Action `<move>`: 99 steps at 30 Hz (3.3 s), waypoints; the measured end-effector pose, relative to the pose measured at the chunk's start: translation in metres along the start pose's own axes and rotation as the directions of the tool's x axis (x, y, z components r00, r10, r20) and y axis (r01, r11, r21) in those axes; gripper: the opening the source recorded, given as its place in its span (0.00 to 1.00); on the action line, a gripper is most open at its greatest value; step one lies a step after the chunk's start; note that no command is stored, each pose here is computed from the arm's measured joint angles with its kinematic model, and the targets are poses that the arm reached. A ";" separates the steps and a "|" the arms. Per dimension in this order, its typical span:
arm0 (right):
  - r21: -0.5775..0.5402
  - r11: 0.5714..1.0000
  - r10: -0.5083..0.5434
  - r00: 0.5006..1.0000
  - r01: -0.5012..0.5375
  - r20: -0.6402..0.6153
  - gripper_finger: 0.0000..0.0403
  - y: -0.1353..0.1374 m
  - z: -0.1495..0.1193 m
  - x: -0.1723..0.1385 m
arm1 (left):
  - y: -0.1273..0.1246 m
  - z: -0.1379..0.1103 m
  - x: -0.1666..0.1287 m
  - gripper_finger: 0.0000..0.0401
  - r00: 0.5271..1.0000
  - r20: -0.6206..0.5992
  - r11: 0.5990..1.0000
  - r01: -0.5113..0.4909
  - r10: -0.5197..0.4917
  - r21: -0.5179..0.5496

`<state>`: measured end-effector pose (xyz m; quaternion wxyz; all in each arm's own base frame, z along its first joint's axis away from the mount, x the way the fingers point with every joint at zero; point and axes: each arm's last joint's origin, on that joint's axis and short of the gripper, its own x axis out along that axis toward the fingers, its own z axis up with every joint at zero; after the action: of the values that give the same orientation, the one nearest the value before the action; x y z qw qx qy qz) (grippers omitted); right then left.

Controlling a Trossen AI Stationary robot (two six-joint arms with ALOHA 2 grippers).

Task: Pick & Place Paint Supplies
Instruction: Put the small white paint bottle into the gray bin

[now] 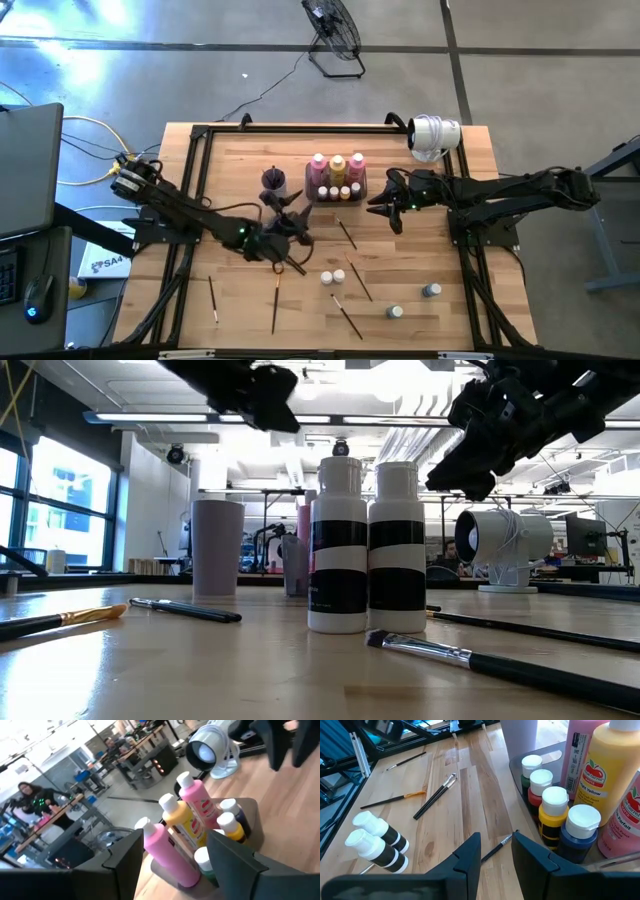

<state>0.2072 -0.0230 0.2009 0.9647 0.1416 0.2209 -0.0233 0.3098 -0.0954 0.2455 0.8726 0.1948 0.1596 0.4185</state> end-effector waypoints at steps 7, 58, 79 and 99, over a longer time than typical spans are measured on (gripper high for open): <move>0.009 1.000 -0.002 1.000 0.002 -0.006 0.25 0.000 -0.001 0.000 | 0.036 0.000 -0.018 0.53 1.000 -0.022 1.000 0.021 -0.021 -0.023; 0.007 1.000 -0.002 1.000 0.002 0.005 0.25 0.000 0.000 0.000 | 0.102 -0.063 -0.066 0.53 0.899 0.108 0.869 0.438 -0.425 -0.231; 0.007 1.000 -0.002 1.000 0.002 0.004 0.25 0.000 0.000 0.000 | 0.101 -0.063 -0.066 0.53 0.888 0.109 0.860 0.460 -0.447 -0.221; 0.007 1.000 -0.002 1.000 0.002 0.004 0.25 0.000 0.000 0.000 | 0.100 -0.062 -0.067 0.53 0.863 0.113 0.835 0.506 -0.493 -0.216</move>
<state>0.2073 -0.0231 0.2012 0.9646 0.1450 0.2189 -0.0254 0.1753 -0.0780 0.2461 0.9723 0.0511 0.1303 0.1872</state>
